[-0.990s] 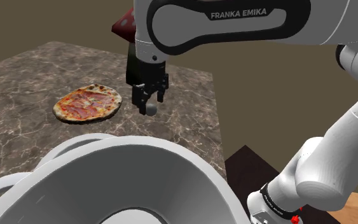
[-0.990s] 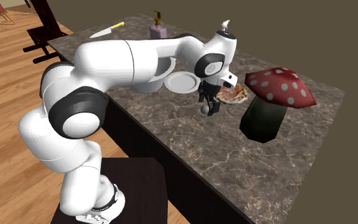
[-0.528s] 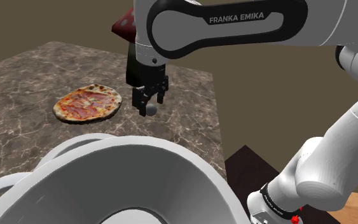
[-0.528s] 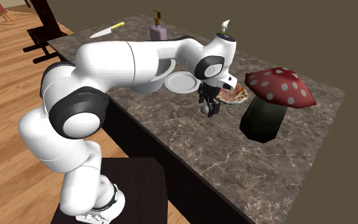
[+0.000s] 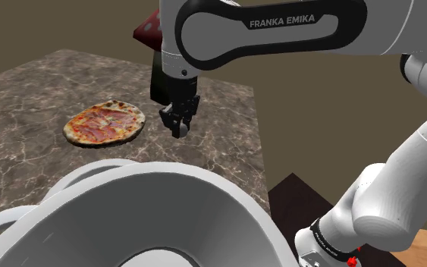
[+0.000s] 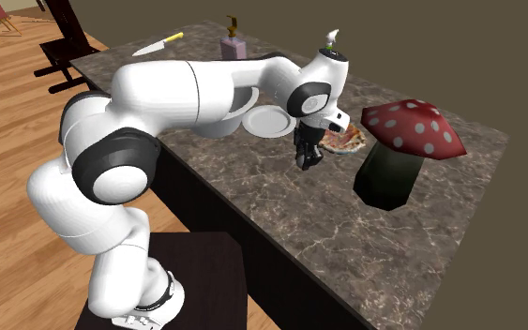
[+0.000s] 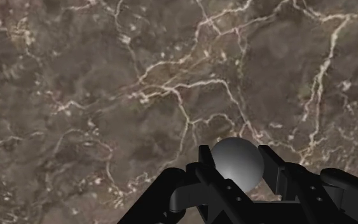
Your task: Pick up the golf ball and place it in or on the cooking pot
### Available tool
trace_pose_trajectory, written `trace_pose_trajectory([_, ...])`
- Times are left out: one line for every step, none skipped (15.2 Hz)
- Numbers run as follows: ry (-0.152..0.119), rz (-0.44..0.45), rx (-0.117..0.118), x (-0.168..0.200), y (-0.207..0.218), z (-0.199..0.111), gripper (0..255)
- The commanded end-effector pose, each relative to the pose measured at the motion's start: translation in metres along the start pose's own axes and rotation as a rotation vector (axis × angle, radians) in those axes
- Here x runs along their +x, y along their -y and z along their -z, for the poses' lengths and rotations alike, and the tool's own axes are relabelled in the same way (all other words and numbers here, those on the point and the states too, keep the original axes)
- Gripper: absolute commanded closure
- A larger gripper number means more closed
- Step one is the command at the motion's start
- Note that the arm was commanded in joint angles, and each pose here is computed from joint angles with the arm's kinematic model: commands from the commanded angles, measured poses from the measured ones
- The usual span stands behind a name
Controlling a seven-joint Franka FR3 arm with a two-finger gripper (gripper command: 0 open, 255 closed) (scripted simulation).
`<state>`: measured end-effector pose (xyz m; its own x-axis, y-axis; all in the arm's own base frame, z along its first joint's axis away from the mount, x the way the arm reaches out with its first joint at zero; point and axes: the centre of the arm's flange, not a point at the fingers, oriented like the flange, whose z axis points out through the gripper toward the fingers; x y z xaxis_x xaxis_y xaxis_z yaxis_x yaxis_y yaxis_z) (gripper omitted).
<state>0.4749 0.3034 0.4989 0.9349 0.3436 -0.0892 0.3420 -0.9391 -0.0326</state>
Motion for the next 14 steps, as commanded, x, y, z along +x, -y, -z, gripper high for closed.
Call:
trace_pose_trajectory([0.0, 0.0, 0.0, 0.0, 0.0, 0.0, 255])
trace_pose_trajectory([0.0, 0.0, 0.0, 0.0, 0.0, 0.0, 255])
trace_pose_trajectory([0.0, 0.0, 0.0, 0.0, 0.0, 0.0, 255])
trace_pose_trajectory([0.0, 0.0, 0.0, 0.0, 0.0, 0.005, 255])
trace_pose_trajectory([0.0, 0.0, 0.0, -0.001, 0.0, 0.01, 255])
trace_pose_trajectory([0.0, 0.0, 0.0, -0.001, 0.0, 0.016, 255])
trace_pose_trajectory([0.0, 0.0, 0.0, -0.002, 0.001, 0.021, 255])
trace_pose_trajectory([0.0, 0.0, 0.0, -0.002, 0.001, 0.026, 255])
trace_pose_trajectory([0.0, 0.0, 0.0, -0.003, 0.001, 0.031, 255])
trace_pose_trajectory([0.0, 0.0, 0.0, -0.003, 0.001, 0.037, 255])
trace_pose_trajectory([0.0, 0.0, 0.0, -0.004, 0.001, 0.042, 255])
trace_pose_trajectory([0.0, 0.0, 0.0, -0.004, 0.002, 0.047, 255])
trace_pose_trajectory([0.0, 0.0, 0.0, -0.005, 0.002, 0.053, 255])
trace_pose_trajectory([0.0, 0.0, 0.0, -0.005, 0.002, 0.058, 255])
